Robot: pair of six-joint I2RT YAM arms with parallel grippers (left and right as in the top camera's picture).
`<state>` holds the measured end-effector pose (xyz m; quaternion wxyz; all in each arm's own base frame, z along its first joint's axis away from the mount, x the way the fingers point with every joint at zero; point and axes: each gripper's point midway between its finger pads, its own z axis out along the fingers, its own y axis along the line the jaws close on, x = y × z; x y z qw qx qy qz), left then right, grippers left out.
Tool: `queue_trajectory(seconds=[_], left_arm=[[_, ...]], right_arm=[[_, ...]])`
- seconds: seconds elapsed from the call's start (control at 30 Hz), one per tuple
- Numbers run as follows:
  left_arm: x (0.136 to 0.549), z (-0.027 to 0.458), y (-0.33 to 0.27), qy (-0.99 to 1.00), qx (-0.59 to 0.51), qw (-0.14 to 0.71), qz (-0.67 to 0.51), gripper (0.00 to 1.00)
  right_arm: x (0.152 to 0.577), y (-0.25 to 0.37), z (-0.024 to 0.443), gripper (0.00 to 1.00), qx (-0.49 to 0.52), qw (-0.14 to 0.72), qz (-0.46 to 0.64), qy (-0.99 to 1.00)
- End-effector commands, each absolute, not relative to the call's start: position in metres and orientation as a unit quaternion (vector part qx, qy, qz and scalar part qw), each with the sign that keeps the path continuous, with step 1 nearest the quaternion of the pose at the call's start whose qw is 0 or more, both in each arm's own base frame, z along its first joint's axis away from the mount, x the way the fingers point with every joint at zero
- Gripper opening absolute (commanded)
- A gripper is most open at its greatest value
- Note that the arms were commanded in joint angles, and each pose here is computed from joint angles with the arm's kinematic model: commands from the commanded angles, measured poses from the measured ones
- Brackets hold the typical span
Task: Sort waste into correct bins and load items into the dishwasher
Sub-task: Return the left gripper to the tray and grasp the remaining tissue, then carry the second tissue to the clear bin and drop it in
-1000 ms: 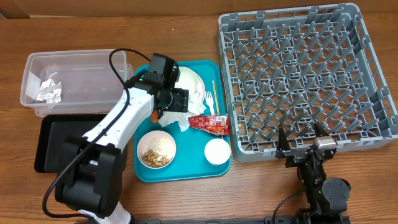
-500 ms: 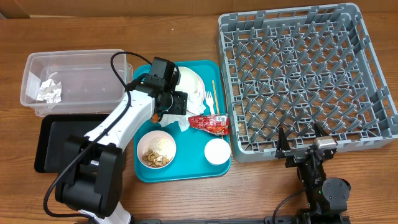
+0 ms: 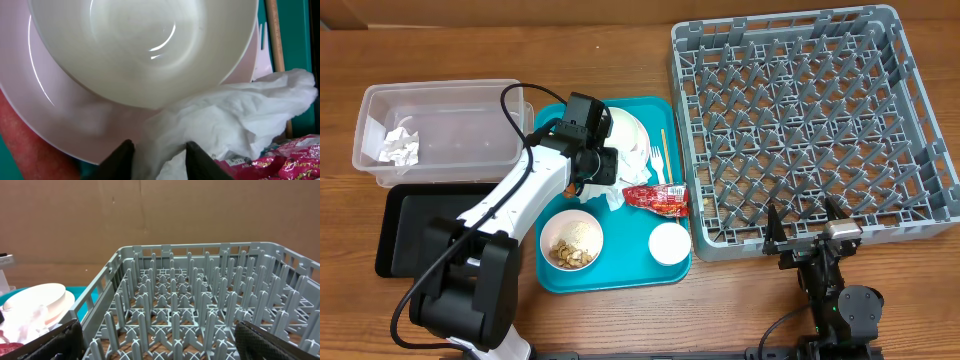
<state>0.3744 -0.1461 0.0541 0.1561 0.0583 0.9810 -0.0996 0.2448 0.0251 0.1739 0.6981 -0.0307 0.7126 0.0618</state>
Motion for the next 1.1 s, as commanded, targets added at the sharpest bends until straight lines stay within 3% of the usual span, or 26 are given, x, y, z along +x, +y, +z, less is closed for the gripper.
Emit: queue_trajectory(seconds=[0.0, 0.1, 0.13, 0.47, 0.87, 1.07], left_arm=[[0.372, 0.053, -0.146, 0.981, 0.065, 0.155, -0.097, 0.25], [0.371, 0.052, -0.146, 0.982, 0.065, 0.152, -0.096, 0.06], [0.370, 0.052, -0.146, 0.982, 0.064, 0.150, -0.096, 0.04], [0.371, 0.089, -0.145, 0.978, 0.067, 0.172, -0.101, 0.04], [0.372, 0.207, -0.143, 0.936, 0.073, 0.317, -0.131, 0.06], [0.374, 0.244, -0.108, 0.921, 0.035, 0.381, -0.077, 0.04]], right_arm=[[0.245, 0.023, 0.171, 1.00, -0.029, 0.698, 0.058, 0.713], [0.245, 0.023, 0.171, 1.00, -0.029, 0.698, 0.057, 0.713], [0.245, 0.023, 0.171, 1.00, -0.029, 0.698, 0.058, 0.713], [0.245, 0.023, 0.171, 1.00, -0.029, 0.698, 0.058, 0.713], [0.245, 0.023, 0.171, 1.00, -0.029, 0.698, 0.058, 0.713], [0.245, 0.023, 0.171, 1.00, -0.029, 0.698, 0.058, 0.713]])
